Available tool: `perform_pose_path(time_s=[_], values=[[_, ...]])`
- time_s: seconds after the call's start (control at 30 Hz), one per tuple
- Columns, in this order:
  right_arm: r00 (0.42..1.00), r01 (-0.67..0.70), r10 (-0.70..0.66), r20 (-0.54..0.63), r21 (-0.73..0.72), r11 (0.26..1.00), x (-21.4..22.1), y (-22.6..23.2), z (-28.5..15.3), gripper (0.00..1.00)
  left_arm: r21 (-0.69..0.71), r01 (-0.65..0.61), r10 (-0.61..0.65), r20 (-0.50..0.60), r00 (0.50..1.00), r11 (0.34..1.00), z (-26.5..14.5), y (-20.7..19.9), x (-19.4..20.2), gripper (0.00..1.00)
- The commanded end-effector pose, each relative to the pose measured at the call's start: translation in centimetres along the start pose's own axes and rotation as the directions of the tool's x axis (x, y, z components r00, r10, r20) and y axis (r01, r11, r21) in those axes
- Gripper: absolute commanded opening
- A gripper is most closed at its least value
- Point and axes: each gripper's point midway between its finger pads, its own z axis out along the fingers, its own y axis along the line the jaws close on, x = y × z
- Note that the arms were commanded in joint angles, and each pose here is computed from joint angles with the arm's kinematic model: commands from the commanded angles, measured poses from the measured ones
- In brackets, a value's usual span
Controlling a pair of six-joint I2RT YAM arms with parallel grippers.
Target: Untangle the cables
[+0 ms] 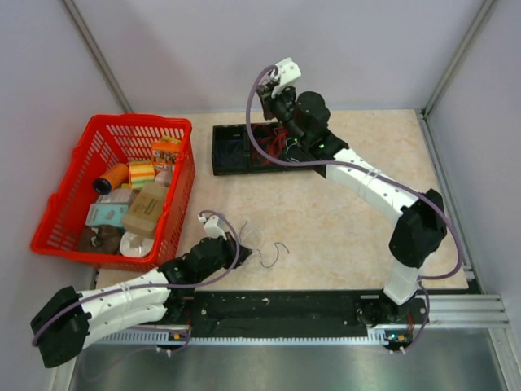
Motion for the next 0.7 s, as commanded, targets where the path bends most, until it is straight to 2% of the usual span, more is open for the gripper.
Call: perform_pose_path(time_s=[0.0, 0.5, 0.67], values=[[0.989, -0.043, 0.044, 0.141, -0.008, 0.999, -4.6, -0.3, 0.9, 0.0, 0.056, -0.013, 0.011, 0.024, 1.0, 0.998, 0.2, -1.3, -0.6, 0.0], [0.995, -0.075, 0.077, 0.057, -0.033, 0.997, 2.4, -0.5, 3.6, 0.0, 0.057, -0.027, 0.026, 0.009, 1.0, 0.998, 0.5, -1.4, -0.3, 0.0], [0.992, -0.129, 0.129, 0.008, -0.04, 0.991, 5.5, -0.7, 4.1, 0.0, 0.057, -0.028, 0.028, 0.009, 1.0, 0.998, 0.6, -1.5, -0.4, 0.0]])
